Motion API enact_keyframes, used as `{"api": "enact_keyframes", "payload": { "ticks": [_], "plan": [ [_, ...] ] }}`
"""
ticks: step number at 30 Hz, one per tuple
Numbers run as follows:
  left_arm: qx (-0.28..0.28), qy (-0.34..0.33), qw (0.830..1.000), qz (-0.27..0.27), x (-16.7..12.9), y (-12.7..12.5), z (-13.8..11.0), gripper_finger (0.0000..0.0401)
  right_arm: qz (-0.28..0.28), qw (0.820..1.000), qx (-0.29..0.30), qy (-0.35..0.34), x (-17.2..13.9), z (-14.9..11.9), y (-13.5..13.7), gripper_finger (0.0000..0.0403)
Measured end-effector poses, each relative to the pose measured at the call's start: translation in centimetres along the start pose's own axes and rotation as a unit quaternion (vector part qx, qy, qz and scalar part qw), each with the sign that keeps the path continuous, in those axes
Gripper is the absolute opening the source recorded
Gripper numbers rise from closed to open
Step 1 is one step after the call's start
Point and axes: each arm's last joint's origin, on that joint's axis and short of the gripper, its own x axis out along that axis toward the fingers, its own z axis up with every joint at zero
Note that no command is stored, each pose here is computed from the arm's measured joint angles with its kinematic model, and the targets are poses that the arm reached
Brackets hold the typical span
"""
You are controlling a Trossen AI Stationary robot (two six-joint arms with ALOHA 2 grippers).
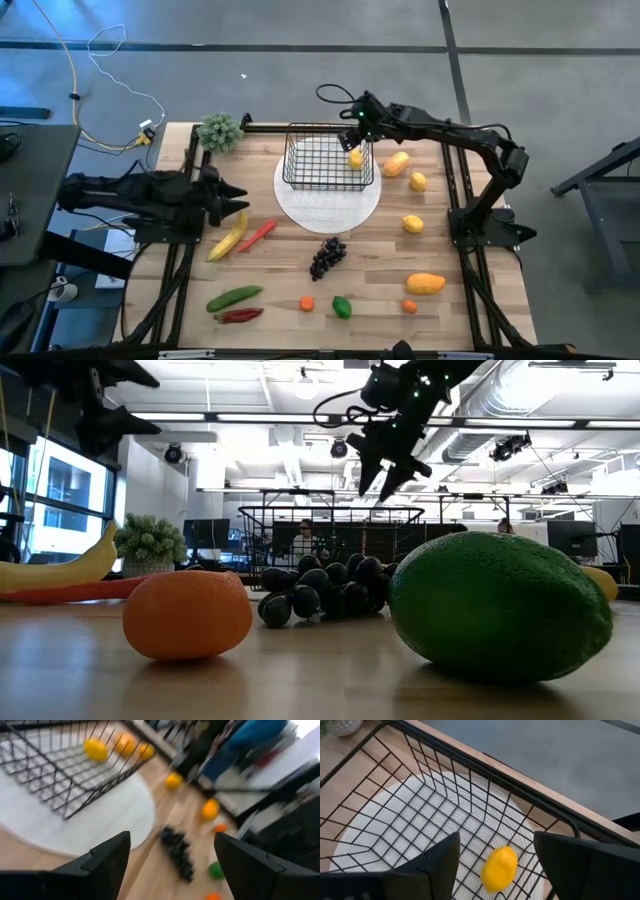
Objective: Build produce basket
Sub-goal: Put the orange carrot into the black wire basket
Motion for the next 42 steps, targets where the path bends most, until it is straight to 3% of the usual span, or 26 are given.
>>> {"api": "enact_keyframes", "payload": {
  "ticks": [8,17,35,42],
  "plan": [
    [0.08,0.108,0.988,0.081,3.5,-0.8,-0.2,0.028,0.003,1.0,0.001,-0.006,-1.1,0.9,0.2,0.0236],
    [0.102,0.196,0.965,0.144,7.2,-0.3,-2.0,0.028,-0.002,1.0,0.01,0.006,-1.3,0.9,0.1,0.0236],
    [0.114,0.282,0.927,0.218,11.0,0.9,-4.6,0.028,-0.004,1.0,0.023,0.011,-1.2,0.7,0.1,0.0236],
    [0.108,0.29,0.924,0.226,12.3,1.2,-5.3,0.028,-0.004,1.0,0.023,0.011,-1.2,0.7,0.1,0.0236]
  ]
}}
